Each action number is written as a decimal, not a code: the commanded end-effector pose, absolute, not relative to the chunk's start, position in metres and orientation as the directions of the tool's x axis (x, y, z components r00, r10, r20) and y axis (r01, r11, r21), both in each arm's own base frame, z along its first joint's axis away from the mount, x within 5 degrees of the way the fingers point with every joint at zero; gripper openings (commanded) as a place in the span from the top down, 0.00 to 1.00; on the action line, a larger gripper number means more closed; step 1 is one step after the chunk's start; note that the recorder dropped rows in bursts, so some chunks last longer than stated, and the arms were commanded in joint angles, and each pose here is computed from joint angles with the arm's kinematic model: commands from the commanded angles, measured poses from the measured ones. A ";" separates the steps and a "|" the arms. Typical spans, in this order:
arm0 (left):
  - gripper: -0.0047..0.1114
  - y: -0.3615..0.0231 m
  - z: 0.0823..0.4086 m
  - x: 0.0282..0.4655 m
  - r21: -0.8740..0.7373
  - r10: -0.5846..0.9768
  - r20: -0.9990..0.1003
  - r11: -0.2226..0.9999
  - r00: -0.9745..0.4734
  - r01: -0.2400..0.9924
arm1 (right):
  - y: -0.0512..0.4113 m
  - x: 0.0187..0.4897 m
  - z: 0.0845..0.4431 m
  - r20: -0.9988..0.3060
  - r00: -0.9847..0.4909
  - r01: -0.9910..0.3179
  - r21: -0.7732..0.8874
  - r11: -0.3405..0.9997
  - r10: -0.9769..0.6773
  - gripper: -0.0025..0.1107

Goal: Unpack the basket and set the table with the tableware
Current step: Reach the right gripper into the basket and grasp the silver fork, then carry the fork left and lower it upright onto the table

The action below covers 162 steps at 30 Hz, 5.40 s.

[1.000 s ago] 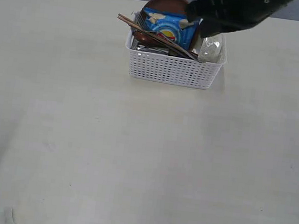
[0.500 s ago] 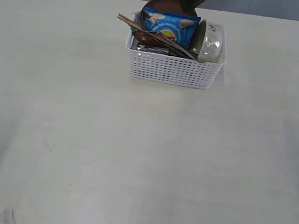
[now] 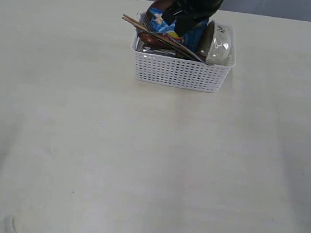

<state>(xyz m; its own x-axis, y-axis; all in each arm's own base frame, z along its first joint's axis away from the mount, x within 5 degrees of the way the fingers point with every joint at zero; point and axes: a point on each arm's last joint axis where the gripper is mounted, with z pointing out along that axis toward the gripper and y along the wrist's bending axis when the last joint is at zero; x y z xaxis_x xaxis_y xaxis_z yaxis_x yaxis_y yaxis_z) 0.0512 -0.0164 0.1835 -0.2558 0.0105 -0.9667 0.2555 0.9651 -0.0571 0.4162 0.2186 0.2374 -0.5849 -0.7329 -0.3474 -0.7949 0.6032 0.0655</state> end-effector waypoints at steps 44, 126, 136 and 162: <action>0.96 -0.017 0.183 0.051 -0.052 0.016 -0.967 0.964 -0.253 0.261 | 0.234 0.394 0.278 -0.391 -0.672 -0.713 0.112 0.692 -0.629 0.98; 0.96 -0.017 0.183 0.051 -0.056 0.012 -0.967 0.964 -0.254 0.261 | 0.389 0.289 0.113 -0.315 -0.945 -0.121 0.082 0.989 -0.090 0.98; 0.96 -0.017 0.183 0.051 -0.056 0.012 -0.967 0.964 -0.254 0.261 | 0.390 0.290 0.113 -0.328 -0.940 -0.129 0.093 0.987 -0.092 0.98; 0.96 -0.017 0.183 0.051 -0.056 0.012 -0.967 0.964 -0.254 0.261 | 0.391 0.287 0.113 -0.289 -0.957 -0.063 0.129 0.990 -0.023 0.63</action>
<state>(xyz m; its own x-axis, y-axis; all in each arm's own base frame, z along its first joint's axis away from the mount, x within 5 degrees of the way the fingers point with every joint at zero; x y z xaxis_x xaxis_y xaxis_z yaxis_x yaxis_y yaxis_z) 0.0512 -0.0164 0.1835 -0.2558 0.0105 -0.9667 0.2555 0.9651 -0.0571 0.2893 0.3910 0.1187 -0.9384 -0.0635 -0.3397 -0.1072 0.9880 0.1115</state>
